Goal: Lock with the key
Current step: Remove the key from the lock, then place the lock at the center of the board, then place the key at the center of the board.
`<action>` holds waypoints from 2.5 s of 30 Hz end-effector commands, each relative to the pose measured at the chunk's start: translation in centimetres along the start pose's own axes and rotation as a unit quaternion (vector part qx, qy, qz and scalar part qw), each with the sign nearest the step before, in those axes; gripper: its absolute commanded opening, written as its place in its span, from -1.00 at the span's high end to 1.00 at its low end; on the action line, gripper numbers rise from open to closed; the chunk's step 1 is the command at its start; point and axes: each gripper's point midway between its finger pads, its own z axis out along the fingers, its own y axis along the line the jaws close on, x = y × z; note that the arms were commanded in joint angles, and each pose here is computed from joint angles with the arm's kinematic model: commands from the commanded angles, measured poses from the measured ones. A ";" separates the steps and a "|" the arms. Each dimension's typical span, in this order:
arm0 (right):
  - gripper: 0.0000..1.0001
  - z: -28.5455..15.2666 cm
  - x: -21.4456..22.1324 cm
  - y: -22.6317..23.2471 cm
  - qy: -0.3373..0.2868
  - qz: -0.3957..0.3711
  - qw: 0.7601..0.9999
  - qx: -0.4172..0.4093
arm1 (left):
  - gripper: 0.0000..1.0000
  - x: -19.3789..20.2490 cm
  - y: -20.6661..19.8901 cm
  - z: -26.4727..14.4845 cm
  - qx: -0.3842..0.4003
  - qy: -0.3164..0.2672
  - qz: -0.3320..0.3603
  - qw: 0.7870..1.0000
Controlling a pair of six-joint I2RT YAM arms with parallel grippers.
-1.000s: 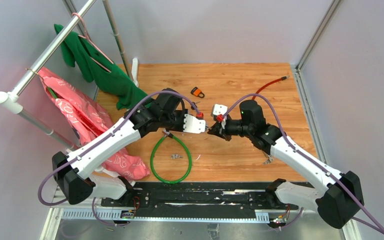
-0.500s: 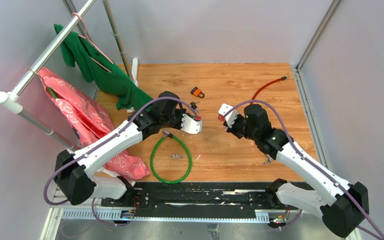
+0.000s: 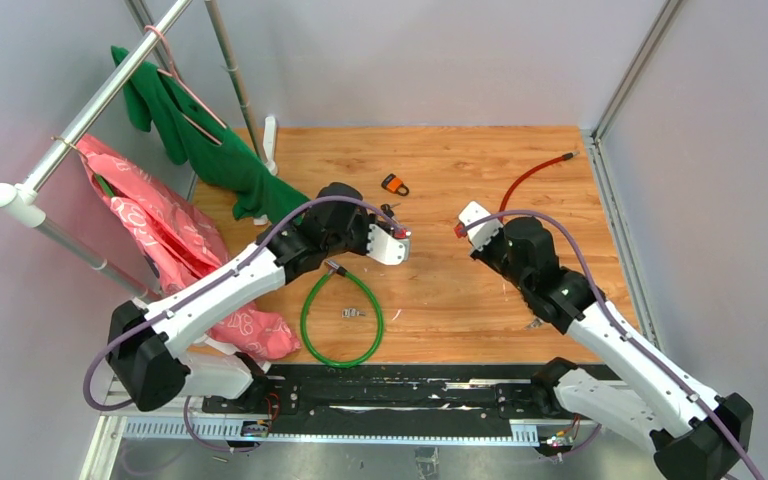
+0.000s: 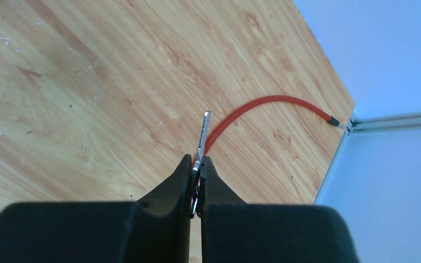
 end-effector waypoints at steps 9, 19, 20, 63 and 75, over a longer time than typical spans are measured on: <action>1.00 -3.0 1.1 -8.8 -0.012 0.165 0.967 0.191 | 1.00 -14.2 4.4 4.9 -0.118 -0.200 -0.063 0.971; 1.00 -2.8 0.6 -7.8 -0.039 0.174 0.973 0.148 | 1.00 -19.2 -3.2 11.5 -0.023 -0.247 -0.088 0.965; 1.00 -2.7 0.5 -7.5 -0.041 0.176 0.974 0.139 | 1.00 -19.1 -4.1 11.7 -0.010 -0.248 -0.090 0.965; 1.00 11.5 2.7 14.8 0.265 0.300 0.902 -0.160 | -1.00 -4.3 -10.2 0.6 -0.101 -0.269 -0.618 0.732; 0.88 12.3 5.5 16.4 0.338 0.272 0.892 -0.127 | -1.00 -1.2 -8.6 -0.3 -0.153 -0.266 -0.631 0.713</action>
